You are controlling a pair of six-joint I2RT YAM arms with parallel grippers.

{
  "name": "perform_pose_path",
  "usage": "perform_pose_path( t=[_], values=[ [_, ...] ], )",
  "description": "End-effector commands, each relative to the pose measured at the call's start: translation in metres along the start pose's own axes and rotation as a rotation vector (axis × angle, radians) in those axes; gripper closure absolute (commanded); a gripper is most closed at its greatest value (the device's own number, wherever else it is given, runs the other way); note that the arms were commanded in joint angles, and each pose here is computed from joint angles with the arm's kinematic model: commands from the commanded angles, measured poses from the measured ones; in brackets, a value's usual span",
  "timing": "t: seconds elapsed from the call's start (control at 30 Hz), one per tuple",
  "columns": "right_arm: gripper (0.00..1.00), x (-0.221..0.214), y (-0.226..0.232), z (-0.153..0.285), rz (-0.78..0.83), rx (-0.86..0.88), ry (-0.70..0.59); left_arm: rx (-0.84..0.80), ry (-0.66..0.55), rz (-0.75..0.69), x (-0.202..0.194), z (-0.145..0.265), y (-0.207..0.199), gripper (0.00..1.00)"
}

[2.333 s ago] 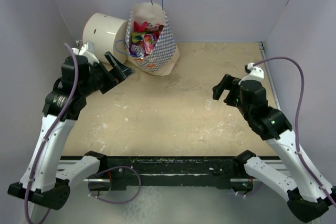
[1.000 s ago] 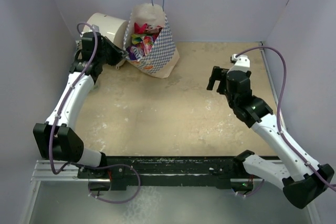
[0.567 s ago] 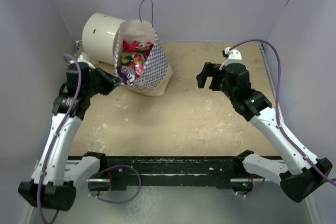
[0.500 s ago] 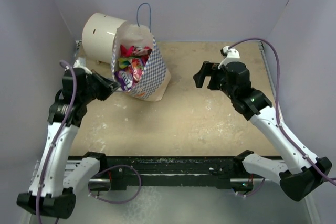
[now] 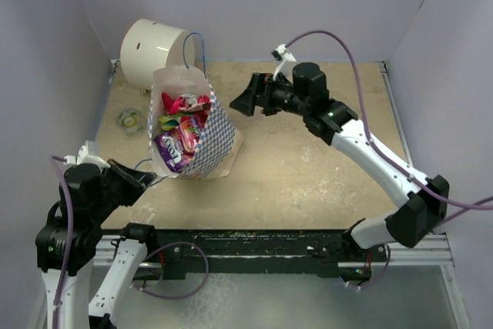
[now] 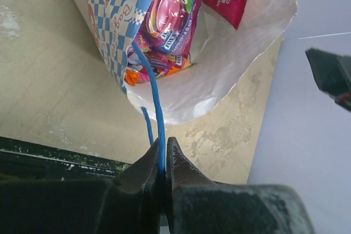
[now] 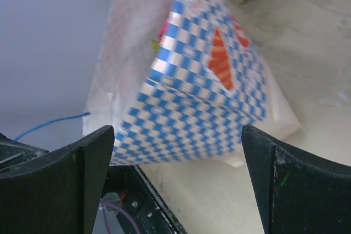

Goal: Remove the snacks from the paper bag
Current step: Adjust the paper bag at the center of the board.

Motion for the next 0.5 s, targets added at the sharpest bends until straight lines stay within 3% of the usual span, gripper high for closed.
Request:
perform_pose_path(
  t=[0.0,0.23,0.4,0.47],
  values=[
    [0.00,0.039,0.041,-0.018,0.075,0.188,-0.111,-0.021,-0.056,-0.040,-0.003,0.031,0.004,0.93],
    [0.01,0.068,0.042,-0.073,0.038,0.186,-0.193,-0.002,-0.086,-0.021,-0.004,0.047,0.008,0.93],
    [0.15,0.085,0.036,-0.114,0.019,0.152,-0.213,-0.007,-0.103,-0.004,0.000,0.052,0.003,0.93],
    [0.16,0.090,0.035,-0.130,0.014,0.166,-0.219,-0.004,-0.105,-0.005,0.002,0.052,-0.001,0.92]
  ],
)
Point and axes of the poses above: each gripper's point midway between its finger pads, its own z axis back along the fingers, its own y axis along the line the jaws close on, x = y × z, the point moved 10 cm from there along z, back along the fingers, and after that the axes turned 1 degree about z, right-handed, at the moved point
